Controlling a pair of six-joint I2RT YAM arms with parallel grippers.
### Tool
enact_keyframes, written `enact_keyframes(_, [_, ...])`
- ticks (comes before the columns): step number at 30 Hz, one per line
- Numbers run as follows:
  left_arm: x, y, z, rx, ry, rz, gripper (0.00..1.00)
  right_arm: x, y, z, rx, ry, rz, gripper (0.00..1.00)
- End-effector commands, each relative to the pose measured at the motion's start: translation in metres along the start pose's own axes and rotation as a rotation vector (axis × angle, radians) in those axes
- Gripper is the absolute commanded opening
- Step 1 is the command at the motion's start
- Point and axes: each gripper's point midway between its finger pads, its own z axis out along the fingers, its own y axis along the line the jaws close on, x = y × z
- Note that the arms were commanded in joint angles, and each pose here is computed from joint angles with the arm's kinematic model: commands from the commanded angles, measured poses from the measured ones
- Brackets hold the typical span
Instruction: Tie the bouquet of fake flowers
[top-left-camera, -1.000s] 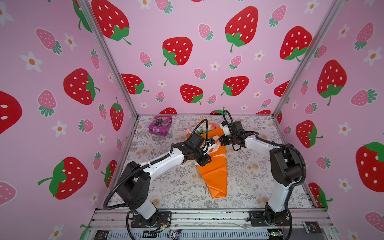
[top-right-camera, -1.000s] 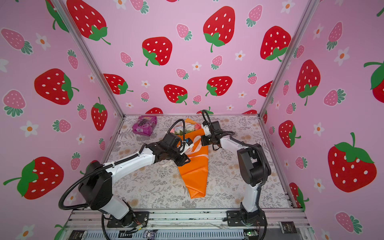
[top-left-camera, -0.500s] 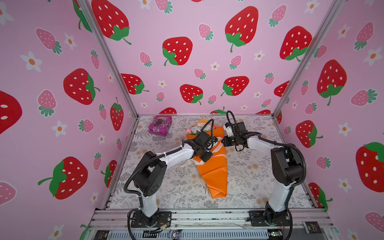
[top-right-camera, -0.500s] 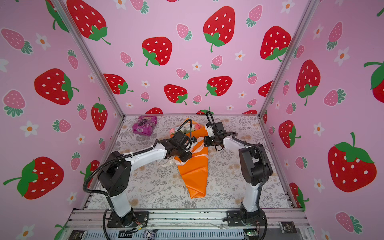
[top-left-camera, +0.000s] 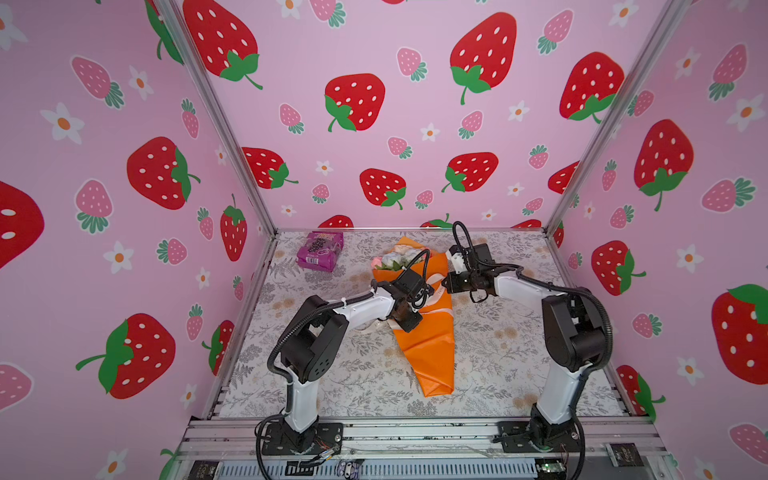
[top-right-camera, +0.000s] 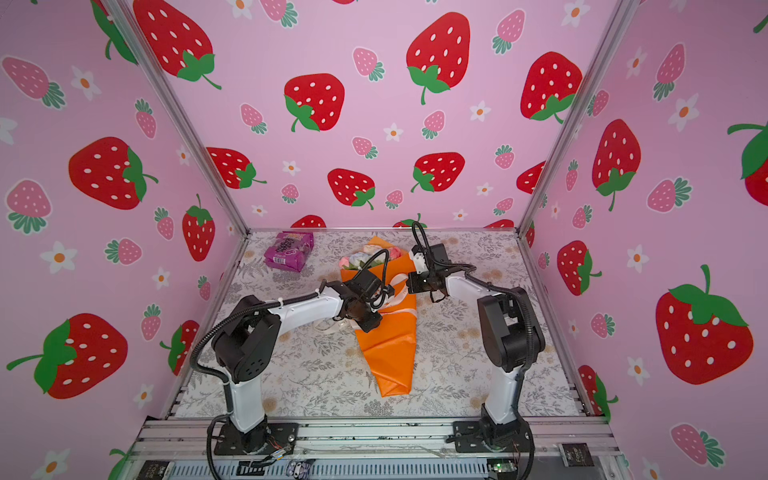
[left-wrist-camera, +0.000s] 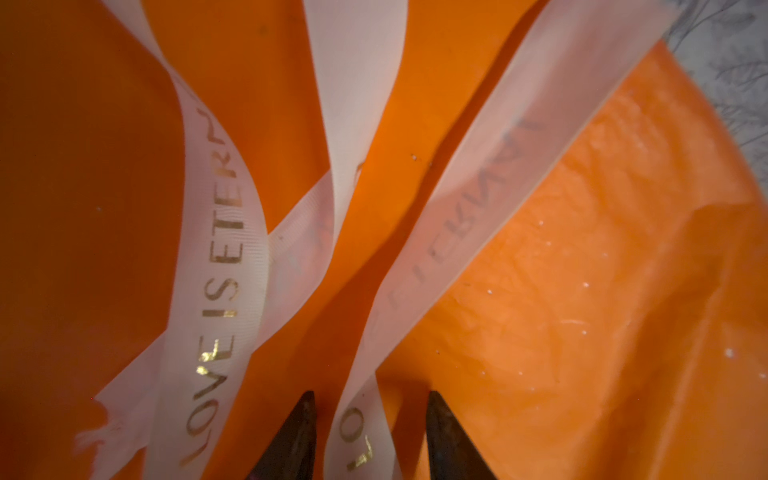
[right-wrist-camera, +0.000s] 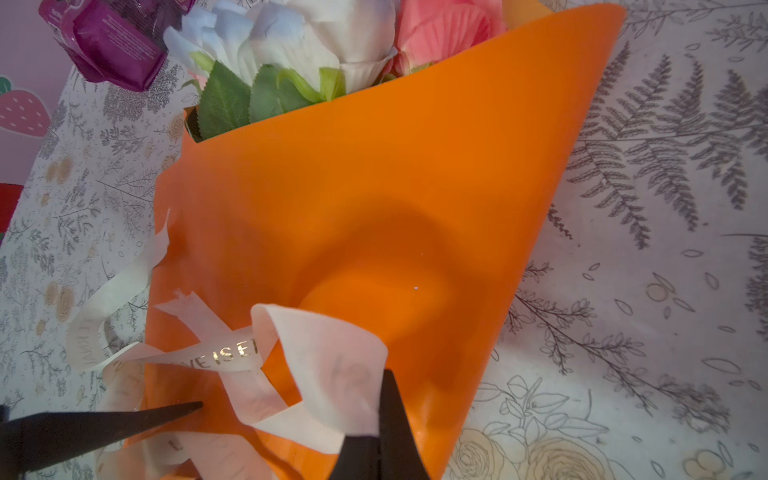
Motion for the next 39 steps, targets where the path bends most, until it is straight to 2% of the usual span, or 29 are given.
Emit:
enact_keyframes(1, [-0.013,-0.002,-0.008,0.006,-0.016,0.025,0.38,-0.008,0.008,-0.015,-0.021,-0.024,0.007,0.04])
enact_keyframes(3, [-0.012,-0.004,-0.010,0.019,-0.019,0.028,0.31,-0.008,0.008,-0.015,-0.024,-0.023,0.007,0.04])
enact_keyframes(9, [-0.010,-0.008,-0.027,0.027,-0.054,0.026,0.00,0.001,0.010,-0.006,-0.057,0.012,0.004,0.05])
enact_keyframes(17, [-0.019,-0.006,-0.058,0.001,-0.182,-0.015,0.00,0.029,0.024,0.001,-0.151,0.133,-0.071,0.05])
enact_keyframes(23, [-0.026,-0.003,-0.064,-0.005,-0.219,-0.048,0.00,0.072,0.061,-0.012,-0.312,0.323,-0.212,0.05])
enact_keyframes(29, [-0.029,-0.001,-0.066,-0.006,-0.240,-0.068,0.00,0.108,0.070,-0.028,-0.386,0.476,-0.231,0.05])
enact_keyframes(31, [-0.029,-0.002,-0.066,-0.003,-0.243,-0.070,0.00,0.105,0.070,-0.031,-0.379,0.465,-0.245,0.10])
enact_keyframes(34, [-0.029,-0.004,-0.065,0.008,-0.243,-0.070,0.00,0.082,0.054,-0.028,-0.234,0.404,-0.230,0.20])
enact_keyframes(36, [-0.030,-0.004,-0.064,0.011,-0.243,-0.075,0.00,0.059,0.043,-0.033,-0.138,0.322,-0.193,0.34])
enact_keyframes(39, [-0.030,-0.005,-0.064,0.016,-0.244,-0.089,0.00,0.029,0.040,-0.054,-0.060,0.176,-0.130,0.46])
